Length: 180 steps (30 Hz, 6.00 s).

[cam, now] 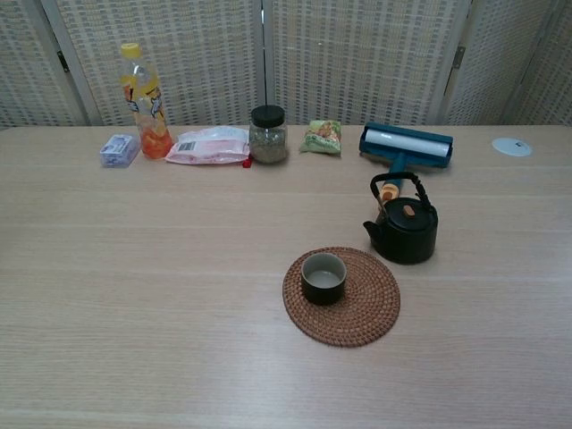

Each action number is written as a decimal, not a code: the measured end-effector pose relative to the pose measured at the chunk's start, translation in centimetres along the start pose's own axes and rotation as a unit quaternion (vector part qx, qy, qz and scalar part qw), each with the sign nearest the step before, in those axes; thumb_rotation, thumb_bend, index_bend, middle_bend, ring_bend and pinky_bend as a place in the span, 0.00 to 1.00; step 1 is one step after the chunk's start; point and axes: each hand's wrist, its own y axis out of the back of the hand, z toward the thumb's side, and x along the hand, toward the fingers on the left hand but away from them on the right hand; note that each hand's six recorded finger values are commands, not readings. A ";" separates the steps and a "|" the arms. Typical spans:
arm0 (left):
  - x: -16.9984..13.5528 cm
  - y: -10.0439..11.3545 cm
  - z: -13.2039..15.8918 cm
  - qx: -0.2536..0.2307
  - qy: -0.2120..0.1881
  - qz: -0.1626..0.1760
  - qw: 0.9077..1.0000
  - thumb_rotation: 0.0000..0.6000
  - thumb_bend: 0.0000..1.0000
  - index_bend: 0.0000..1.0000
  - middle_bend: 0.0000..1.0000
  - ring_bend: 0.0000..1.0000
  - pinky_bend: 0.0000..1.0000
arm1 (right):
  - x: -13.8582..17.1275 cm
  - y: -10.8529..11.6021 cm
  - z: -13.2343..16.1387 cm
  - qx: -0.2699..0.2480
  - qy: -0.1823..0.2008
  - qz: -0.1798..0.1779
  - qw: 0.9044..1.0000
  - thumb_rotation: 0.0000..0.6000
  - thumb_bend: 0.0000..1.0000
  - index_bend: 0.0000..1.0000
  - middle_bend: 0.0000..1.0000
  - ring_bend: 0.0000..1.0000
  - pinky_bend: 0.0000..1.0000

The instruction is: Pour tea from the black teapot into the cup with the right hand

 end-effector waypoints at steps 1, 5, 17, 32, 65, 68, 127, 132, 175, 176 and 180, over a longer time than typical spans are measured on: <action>0.0 0.0 0.0 0.000 0.000 0.000 1.000 1.00 0.29 0.15 0.07 0.09 0.03 | 0.0 0.0 0.0 0.000 0.000 0.001 1.000 1.00 0.08 0.27 0.31 0.25 0.07; -0.1 0.0 0.0 0.001 0.001 0.000 1.000 1.00 0.29 0.15 0.07 0.09 0.03 | 0.0 -0.1 0.1 0.000 0.003 0.003 1.000 1.00 0.08 0.27 0.31 0.25 0.07; -0.2 0.1 -0.3 0.000 0.005 0.001 1.000 1.00 0.29 0.15 0.07 0.09 0.03 | -0.3 -0.3 1.1 -0.007 0.011 0.017 1.000 1.00 0.08 0.27 0.31 0.25 0.07; -0.3 0.2 -0.5 0.001 0.008 0.000 1.000 1.00 0.29 0.15 0.07 0.09 0.03 | -1.5 -0.4 2.6 0.006 0.032 0.046 0.998 1.00 0.02 0.27 0.30 0.27 0.41; -0.3 0.0 -0.2 0.000 0.005 -0.003 1.000 1.00 0.29 0.15 0.07 0.09 0.03 | -3.5 -0.4 6.5 0.005 0.075 0.061 0.995 1.00 0.03 0.27 0.30 0.24 0.24; -0.4 -0.1 -0.2 0.000 0.005 -0.003 1.000 1.00 0.29 0.15 0.07 0.09 0.03 | -4.5 -0.3 7.4 0.008 0.082 0.069 0.994 1.00 0.02 0.27 0.30 0.24 0.23; -1.0 -0.3 -1.1 0.002 0.024 -0.007 1.000 1.00 0.29 0.15 0.07 0.09 0.03 | -22.9 -8.9 20.6 0.010 0.079 0.192 0.978 1.00 0.55 0.21 0.28 0.05 0.04; -1.0 -0.4 -1.2 0.002 0.026 -0.010 1.000 1.00 0.29 0.15 0.07 0.09 0.03 | -23.4 -9.3 20.4 0.009 0.070 0.198 0.978 1.00 0.58 0.21 0.28 0.05 0.04; -1.0 -0.4 -1.4 0.002 0.027 -0.007 1.000 1.00 0.29 0.15 0.07 0.09 0.03 | -21.8 -8.0 20.1 0.013 0.089 0.207 0.974 1.00 0.58 0.21 0.48 0.20 0.04; -1.0 -0.4 -1.4 0.002 0.027 -0.006 1.000 1.00 0.29 0.15 0.07 0.09 0.03 | -21.4 -7.8 20.1 0.016 0.094 0.206 0.974 1.00 0.56 0.21 0.47 0.20 0.04; -1.1 -0.2 -1.3 0.002 0.026 -0.004 1.000 1.00 0.29 0.15 0.07 0.09 0.03 | -19.7 -7.1 20.0 0.030 0.110 0.201 0.973 1.00 0.43 0.21 0.45 0.20 0.07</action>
